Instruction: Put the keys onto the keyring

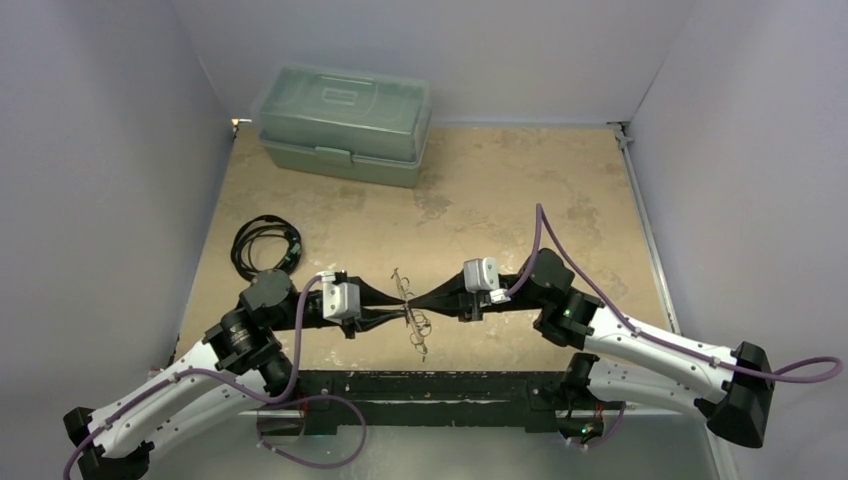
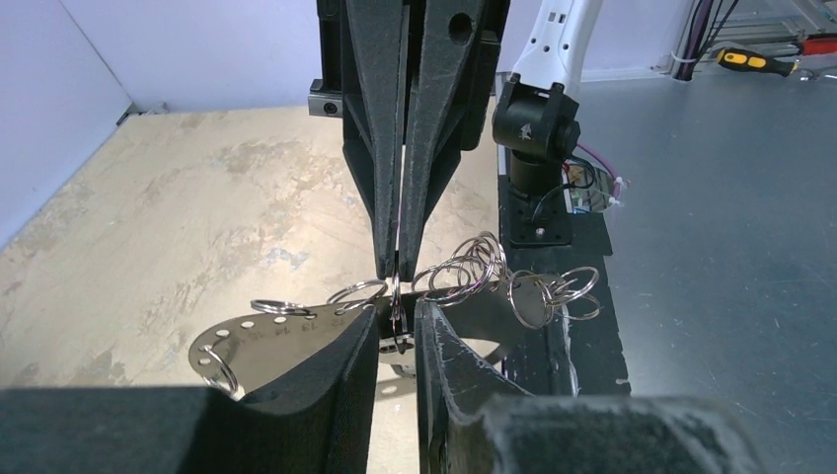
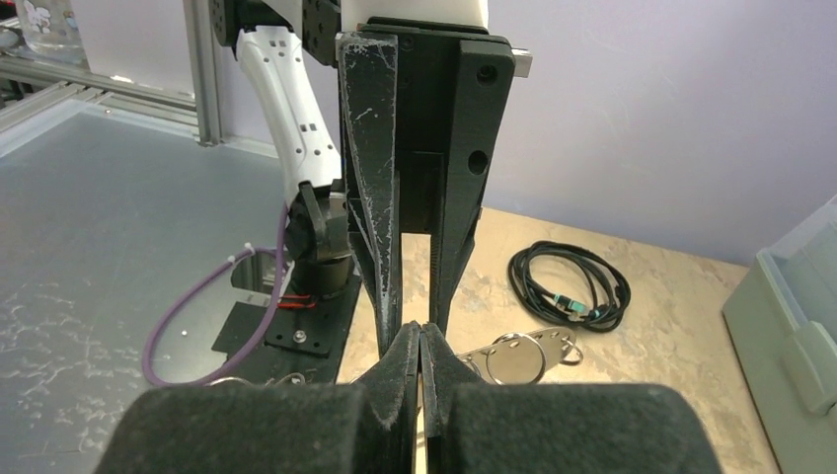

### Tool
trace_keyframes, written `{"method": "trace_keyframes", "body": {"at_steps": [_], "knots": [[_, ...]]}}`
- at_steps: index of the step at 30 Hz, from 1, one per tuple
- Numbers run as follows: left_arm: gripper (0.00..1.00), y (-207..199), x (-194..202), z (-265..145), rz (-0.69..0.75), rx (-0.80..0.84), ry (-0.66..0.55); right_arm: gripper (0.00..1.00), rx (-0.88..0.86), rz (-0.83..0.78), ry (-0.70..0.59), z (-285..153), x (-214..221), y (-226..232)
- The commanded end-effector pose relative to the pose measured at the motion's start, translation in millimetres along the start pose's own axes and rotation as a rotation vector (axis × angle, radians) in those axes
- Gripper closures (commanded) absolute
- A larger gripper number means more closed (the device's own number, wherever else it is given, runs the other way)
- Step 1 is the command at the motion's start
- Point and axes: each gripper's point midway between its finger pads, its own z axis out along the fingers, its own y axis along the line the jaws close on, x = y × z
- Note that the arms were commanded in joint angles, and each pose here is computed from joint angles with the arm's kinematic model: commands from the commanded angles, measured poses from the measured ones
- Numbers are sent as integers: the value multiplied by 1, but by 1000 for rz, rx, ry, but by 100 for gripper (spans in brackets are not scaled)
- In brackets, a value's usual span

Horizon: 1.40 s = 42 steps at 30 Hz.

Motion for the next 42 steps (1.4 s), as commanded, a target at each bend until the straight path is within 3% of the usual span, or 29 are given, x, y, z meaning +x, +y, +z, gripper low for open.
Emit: {"method": "trace_keyframes", "body": {"at_steps": [1,9,17,19,23,26,36,42], "knots": [[82,-2,-9,1,1,19,-41,100,-10,-37,-61,3,-21,-1],[100,-2,-7,1,-4,25,-36,100,-19,-35,-59,3,-20,1],[100,2,-24,-1,42,7,-77,100,-27,-16,-31,8,-12,-1],[100,3,-18,-2,30,4,-35,94,-18,-11,-23,8,-10,-3],[100,5,-14,-4,12,-8,20,65,10,-15,-4,5,-9,-7],[100,7,-11,-8,5,-22,67,54,26,-21,-6,3,-10,-8],[100,15,3,-18,-38,-65,252,50,25,-26,80,1,1,-10],[100,18,6,-17,-106,-88,301,50,18,-25,96,1,2,-10]]}}
